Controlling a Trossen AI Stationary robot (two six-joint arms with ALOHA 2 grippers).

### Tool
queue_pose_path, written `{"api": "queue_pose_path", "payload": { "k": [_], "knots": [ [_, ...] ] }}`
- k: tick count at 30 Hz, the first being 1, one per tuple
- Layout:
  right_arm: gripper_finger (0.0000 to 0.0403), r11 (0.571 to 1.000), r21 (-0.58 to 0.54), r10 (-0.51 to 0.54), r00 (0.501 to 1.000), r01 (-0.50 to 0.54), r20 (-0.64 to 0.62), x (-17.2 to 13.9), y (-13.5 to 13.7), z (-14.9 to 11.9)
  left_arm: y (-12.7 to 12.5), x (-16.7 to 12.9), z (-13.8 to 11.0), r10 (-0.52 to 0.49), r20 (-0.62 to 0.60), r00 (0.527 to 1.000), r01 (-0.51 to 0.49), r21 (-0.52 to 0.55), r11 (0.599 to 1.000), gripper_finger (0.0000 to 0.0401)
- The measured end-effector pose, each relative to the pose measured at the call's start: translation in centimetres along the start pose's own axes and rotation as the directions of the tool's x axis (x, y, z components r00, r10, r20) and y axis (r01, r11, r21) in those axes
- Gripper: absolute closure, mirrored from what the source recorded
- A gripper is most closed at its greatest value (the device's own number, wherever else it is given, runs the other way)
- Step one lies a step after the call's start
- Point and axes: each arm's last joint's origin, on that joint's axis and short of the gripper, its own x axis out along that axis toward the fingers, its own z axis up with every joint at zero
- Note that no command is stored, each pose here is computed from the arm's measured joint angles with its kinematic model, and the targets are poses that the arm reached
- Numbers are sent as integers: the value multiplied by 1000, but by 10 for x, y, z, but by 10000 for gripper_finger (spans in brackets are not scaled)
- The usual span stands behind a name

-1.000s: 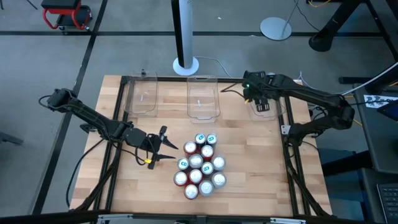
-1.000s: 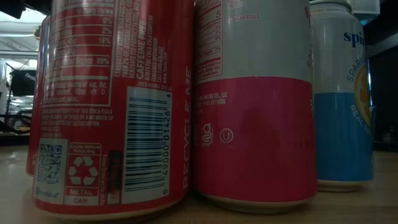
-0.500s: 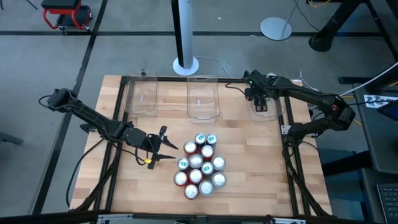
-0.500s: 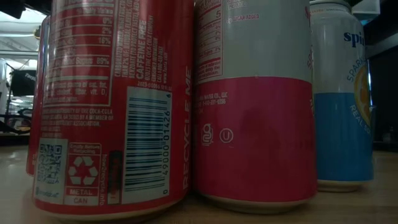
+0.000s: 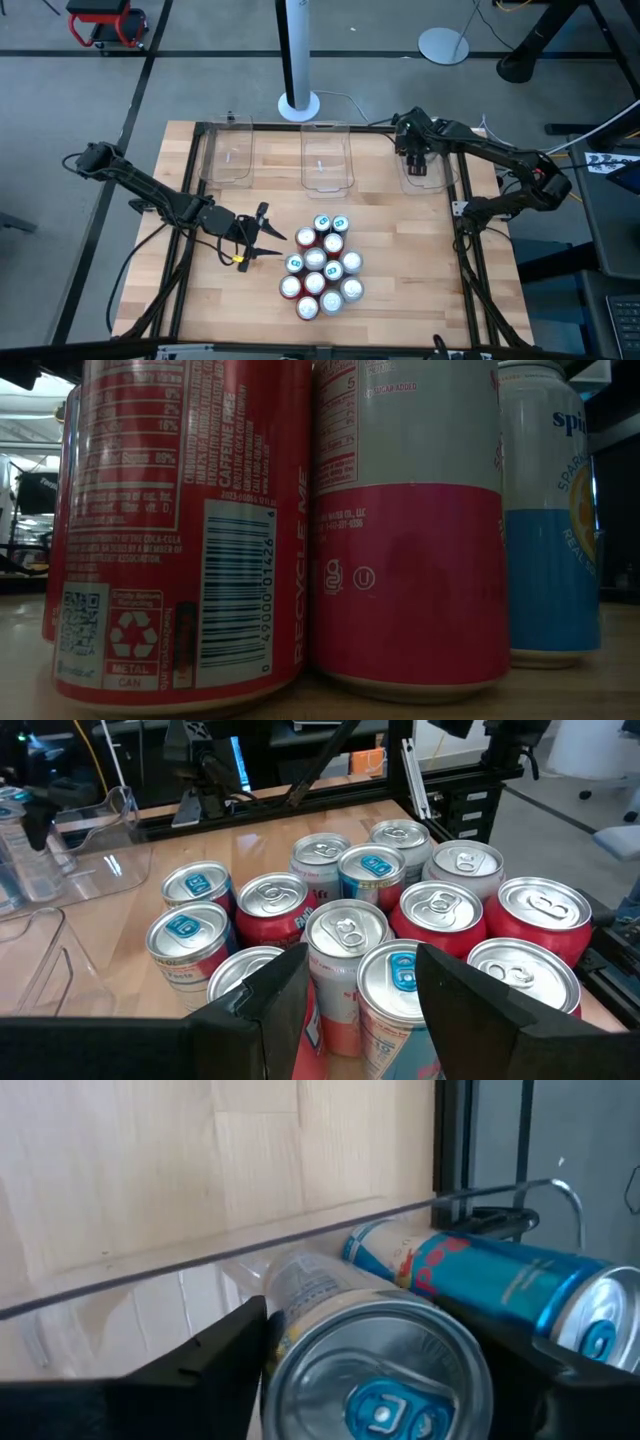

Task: Sort soda cans
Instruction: Put the blue soda can into the top right transparent bin

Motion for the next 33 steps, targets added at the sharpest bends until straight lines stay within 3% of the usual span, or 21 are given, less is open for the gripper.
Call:
{"api": "queue_pose_path", "payload": {
  "k": [10,25,33],
  "knots": [
    [75,998,-6,-64,998,64,-14,1,-4,2,0,0,0,0,0,1000,0,7,1000,226],
    [71,990,-34,-136,990,137,48,-23,-24,15,0,0,0,0,-1,1000,0,8,1000,226],
    [70,992,-69,-92,988,101,122,-48,-28,29,0,0,0,0,-1,1000,0,8,1000,226]
  ]
}}
